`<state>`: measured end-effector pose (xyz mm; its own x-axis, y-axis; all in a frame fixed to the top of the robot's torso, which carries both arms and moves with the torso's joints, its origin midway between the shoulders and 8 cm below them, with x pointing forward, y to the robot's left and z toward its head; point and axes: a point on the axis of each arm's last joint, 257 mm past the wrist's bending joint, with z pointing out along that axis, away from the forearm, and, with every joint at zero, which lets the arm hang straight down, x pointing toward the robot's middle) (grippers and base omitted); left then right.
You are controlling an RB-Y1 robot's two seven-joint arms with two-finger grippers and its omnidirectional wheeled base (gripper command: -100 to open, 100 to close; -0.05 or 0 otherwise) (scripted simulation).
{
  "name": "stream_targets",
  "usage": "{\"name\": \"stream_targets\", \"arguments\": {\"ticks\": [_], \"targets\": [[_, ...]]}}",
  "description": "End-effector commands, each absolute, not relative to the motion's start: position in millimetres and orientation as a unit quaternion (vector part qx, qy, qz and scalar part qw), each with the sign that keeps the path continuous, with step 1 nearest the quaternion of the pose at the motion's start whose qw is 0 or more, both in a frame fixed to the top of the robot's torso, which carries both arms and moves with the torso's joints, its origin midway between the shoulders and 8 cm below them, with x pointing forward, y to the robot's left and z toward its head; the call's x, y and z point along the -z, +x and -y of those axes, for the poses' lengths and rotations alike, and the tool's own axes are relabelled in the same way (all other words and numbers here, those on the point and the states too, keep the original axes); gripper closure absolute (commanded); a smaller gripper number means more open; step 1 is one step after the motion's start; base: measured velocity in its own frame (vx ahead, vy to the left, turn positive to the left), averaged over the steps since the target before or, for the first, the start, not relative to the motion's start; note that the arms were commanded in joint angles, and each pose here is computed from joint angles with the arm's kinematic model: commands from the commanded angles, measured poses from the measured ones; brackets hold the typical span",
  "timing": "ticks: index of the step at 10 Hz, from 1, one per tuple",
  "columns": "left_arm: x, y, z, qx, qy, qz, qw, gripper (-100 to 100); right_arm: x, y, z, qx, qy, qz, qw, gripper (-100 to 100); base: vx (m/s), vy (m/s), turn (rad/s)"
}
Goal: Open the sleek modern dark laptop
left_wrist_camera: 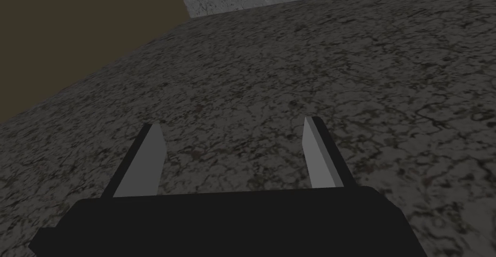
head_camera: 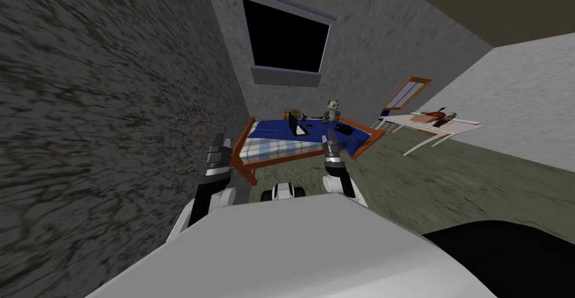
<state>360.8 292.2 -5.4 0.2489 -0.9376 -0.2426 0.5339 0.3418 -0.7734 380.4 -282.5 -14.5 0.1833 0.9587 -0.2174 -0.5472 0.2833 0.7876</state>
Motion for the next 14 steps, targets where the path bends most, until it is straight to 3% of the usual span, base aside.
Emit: {"name": "stream_targets", "arguments": {"ticks": [1,14], "targets": [[5,361,-292,0.499,-0.283,-0.356,0.738,0,35,394,282,-0.482,0.258,-0.414,0.728,-100,-0.003,0.010,0.160],[5,361,-292,0.499,-0.283,-0.356,0.738,0,140,467,355,-0.138,0.078,-0.634,0.757,-100,-0.002,0.014,0.192]]}}
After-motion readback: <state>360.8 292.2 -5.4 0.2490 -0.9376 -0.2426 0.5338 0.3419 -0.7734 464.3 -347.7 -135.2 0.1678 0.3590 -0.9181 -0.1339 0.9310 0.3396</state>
